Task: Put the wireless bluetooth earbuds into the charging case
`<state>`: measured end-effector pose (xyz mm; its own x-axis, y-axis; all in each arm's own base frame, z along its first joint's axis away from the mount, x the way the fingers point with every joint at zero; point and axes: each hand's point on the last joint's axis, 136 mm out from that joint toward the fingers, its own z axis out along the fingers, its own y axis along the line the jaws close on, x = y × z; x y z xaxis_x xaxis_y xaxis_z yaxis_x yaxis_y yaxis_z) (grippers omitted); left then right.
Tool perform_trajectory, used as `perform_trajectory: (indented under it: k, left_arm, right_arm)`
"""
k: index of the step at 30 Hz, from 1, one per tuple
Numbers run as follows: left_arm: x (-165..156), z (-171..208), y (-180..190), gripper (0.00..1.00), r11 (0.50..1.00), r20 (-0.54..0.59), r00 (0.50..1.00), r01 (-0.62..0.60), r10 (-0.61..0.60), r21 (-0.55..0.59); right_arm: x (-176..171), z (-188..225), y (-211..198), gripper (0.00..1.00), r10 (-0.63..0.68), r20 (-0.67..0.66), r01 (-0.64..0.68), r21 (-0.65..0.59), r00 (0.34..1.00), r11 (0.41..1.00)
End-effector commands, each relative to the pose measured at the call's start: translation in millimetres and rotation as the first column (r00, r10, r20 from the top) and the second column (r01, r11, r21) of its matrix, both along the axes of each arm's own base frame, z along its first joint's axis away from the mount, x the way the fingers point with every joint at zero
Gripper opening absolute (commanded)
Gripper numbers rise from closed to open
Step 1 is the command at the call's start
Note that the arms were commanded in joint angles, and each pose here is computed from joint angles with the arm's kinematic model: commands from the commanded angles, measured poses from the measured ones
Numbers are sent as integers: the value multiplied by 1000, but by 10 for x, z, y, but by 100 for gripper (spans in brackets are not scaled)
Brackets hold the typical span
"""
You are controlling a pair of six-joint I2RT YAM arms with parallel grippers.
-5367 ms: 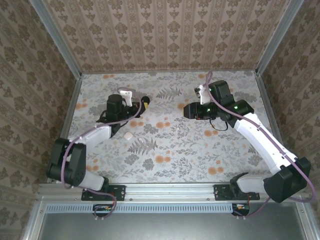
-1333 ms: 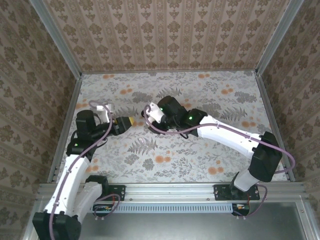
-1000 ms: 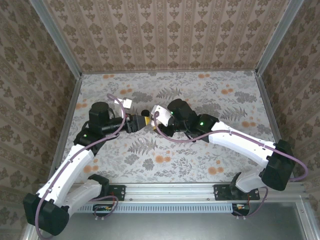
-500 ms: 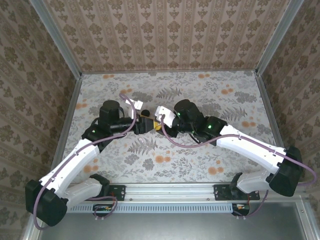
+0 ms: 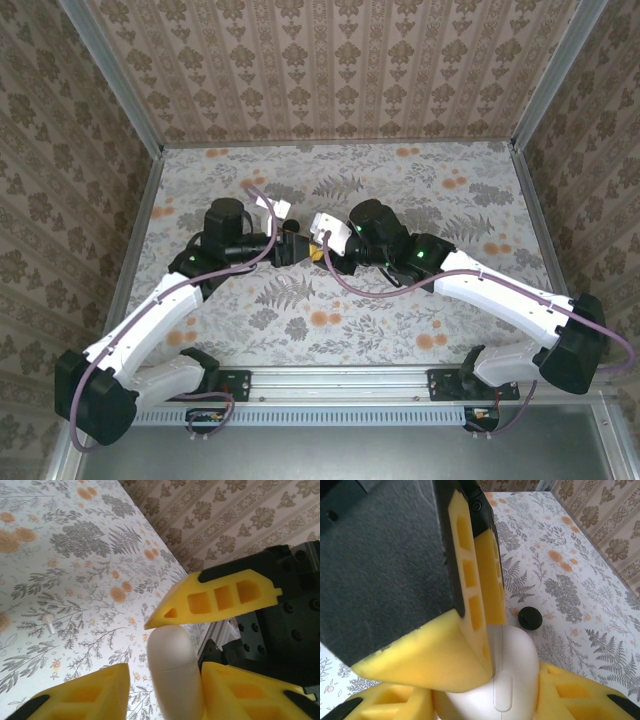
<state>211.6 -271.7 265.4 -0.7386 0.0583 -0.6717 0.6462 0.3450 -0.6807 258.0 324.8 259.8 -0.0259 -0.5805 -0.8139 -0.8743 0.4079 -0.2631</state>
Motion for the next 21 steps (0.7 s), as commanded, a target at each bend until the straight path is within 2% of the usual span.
perform_trajectory:
  k: [1,6,8,14,19,21]
  left_arm:
    - [-13,179,-57,33,999,29,999,31,-30,-34]
    - [-11,186,-49,10,999,31,999,26,-25,-30]
    - [-5,180,-36,4,1000,33,999,17,-16,-23]
    - [36,155,46,0,999,89,995,-39,39,-1]
    - [128,142,209,0,989,218,965,-147,142,7]
    - [126,155,250,0,987,280,947,-161,157,-8]
  right_arm:
    - [-46,68,6,37,25,18,-25,17,1000,1000]
    - [-20,59,-18,37,7,23,-7,6,1000,1000]
    - [-14,69,-32,42,-3,24,3,8,1000,1000]
    - [-27,345,-139,67,-56,-27,59,132,998,989]
    - [-52,665,-314,71,-48,-207,118,342,977,932]
    - [-36,722,-355,72,-41,-273,149,386,961,910]
